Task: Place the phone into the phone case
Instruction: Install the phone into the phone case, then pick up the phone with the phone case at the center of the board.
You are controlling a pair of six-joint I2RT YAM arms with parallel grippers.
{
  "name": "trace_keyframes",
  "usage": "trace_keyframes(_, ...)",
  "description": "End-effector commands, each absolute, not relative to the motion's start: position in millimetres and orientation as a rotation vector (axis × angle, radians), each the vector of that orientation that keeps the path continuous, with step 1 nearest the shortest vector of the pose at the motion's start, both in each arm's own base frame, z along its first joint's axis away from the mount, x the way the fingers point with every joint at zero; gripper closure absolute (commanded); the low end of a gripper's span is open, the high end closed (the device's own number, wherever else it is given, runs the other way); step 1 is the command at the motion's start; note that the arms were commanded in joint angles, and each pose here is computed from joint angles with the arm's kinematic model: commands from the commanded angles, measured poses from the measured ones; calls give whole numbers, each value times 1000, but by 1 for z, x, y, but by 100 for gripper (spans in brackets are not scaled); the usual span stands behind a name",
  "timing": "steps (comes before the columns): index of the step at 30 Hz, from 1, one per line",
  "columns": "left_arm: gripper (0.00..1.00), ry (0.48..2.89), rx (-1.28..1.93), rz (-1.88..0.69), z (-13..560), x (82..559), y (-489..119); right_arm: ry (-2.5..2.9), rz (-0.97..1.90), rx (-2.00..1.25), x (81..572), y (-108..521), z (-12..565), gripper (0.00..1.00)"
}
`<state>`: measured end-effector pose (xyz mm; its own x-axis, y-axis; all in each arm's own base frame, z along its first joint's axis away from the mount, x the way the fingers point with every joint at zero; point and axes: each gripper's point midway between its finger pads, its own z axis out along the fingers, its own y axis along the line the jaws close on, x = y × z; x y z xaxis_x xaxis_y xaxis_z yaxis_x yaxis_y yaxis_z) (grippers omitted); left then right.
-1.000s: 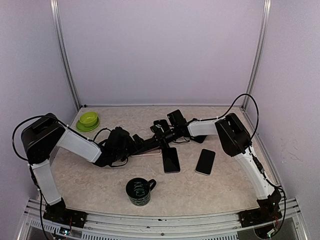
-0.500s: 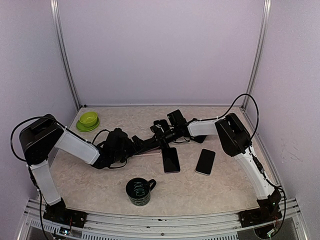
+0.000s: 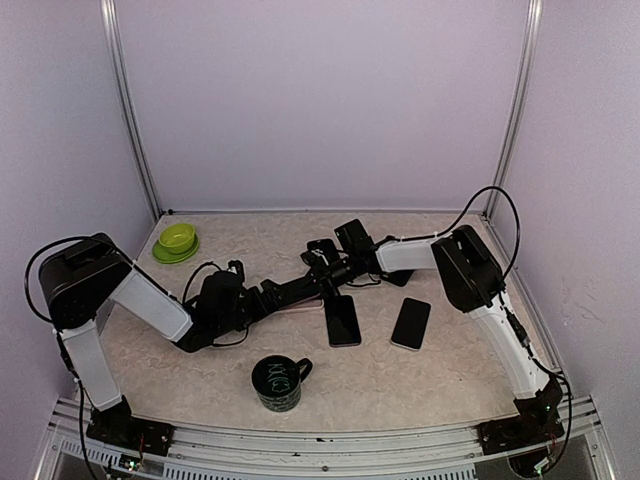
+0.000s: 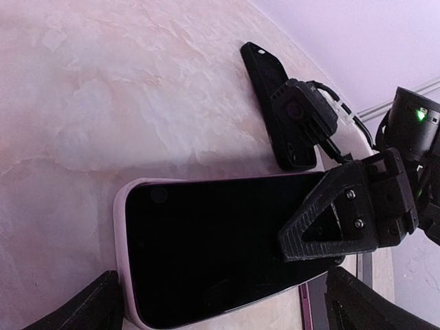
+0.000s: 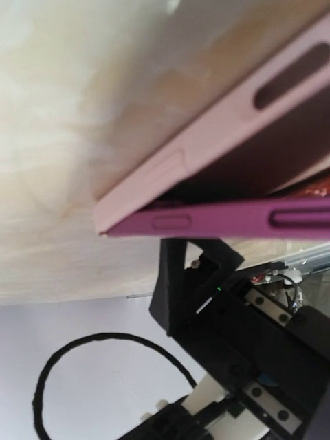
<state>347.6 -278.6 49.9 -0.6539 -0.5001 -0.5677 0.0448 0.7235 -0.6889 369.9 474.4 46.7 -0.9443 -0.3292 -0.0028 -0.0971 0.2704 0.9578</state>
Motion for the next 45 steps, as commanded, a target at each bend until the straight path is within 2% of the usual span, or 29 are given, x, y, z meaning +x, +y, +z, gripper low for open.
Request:
trace_keyframes(1,1,2170,-181,-1139,56,313,-315,-2345,-1637,404,339,485,38,100)
trace_keyframes(12,1,2178,-376,-903,51,331,-257,-2272,-1833,578,343,487,86,100)
trace_keyframes(24,1,2188,-347,-872,52,351,-252,-2208,-1956,744,339,487,124,100)
trace_keyframes(36,1,2081,-188,-1104,83,350,-278,-2171,-1995,854,329,480,141,100)
trace_keyframes(45,6,2008,-59,-1277,111,341,-299,-2181,-1995,919,322,475,144,100)
